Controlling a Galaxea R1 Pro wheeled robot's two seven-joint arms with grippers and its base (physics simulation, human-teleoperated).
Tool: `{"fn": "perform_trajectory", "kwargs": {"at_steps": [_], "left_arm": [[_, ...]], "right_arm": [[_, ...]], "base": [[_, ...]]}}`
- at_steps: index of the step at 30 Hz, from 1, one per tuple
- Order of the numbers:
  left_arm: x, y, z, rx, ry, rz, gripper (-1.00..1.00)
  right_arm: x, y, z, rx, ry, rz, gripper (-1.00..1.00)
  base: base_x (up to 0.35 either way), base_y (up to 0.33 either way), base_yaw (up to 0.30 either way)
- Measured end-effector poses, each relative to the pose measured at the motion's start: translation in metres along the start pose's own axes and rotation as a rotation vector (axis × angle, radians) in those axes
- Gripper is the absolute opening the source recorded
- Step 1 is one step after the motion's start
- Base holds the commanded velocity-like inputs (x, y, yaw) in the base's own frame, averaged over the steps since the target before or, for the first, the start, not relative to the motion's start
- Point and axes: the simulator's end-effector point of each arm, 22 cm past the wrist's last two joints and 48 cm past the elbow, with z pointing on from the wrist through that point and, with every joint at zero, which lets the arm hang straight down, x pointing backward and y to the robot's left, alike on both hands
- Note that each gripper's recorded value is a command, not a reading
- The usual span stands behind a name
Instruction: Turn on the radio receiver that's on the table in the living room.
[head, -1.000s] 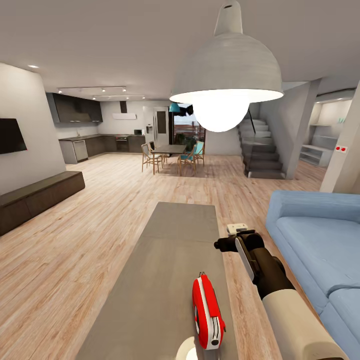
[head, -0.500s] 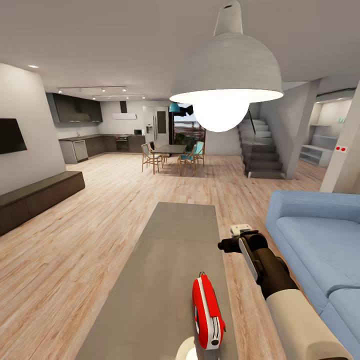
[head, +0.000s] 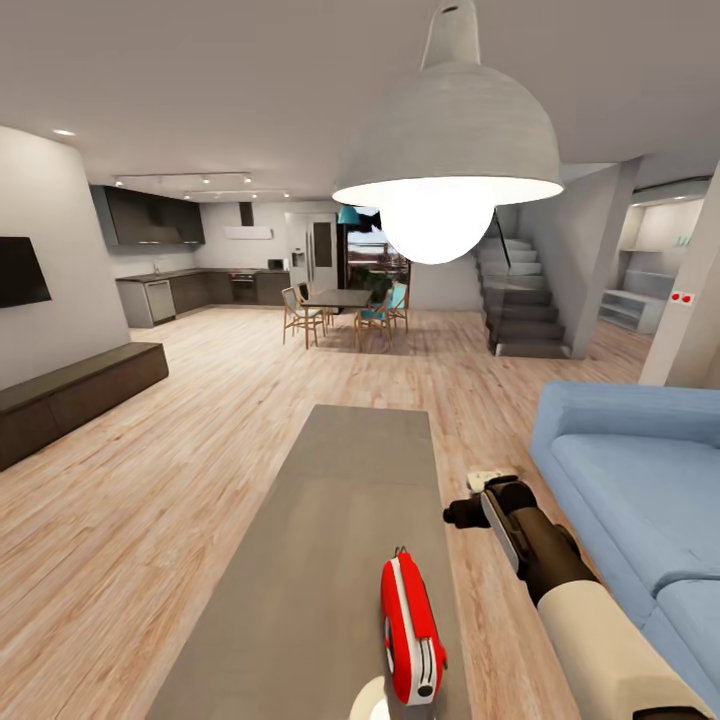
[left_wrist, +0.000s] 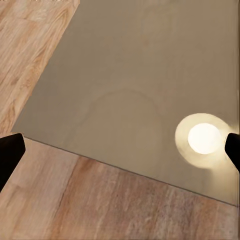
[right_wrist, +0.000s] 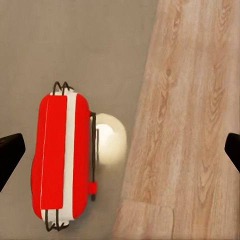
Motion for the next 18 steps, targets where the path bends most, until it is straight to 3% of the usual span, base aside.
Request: {"fn": "perform_trajectory", "kwargs": {"at_steps": [18], "left_arm": [[0.0,0.0,0.0,0.0,0.0,0.0,1.0]], "right_arm": [[0.011,0.003,0.006,-0.003,0.03,-0.005,1.0]], "base": [[0.015,-0.015,0.0]]}}
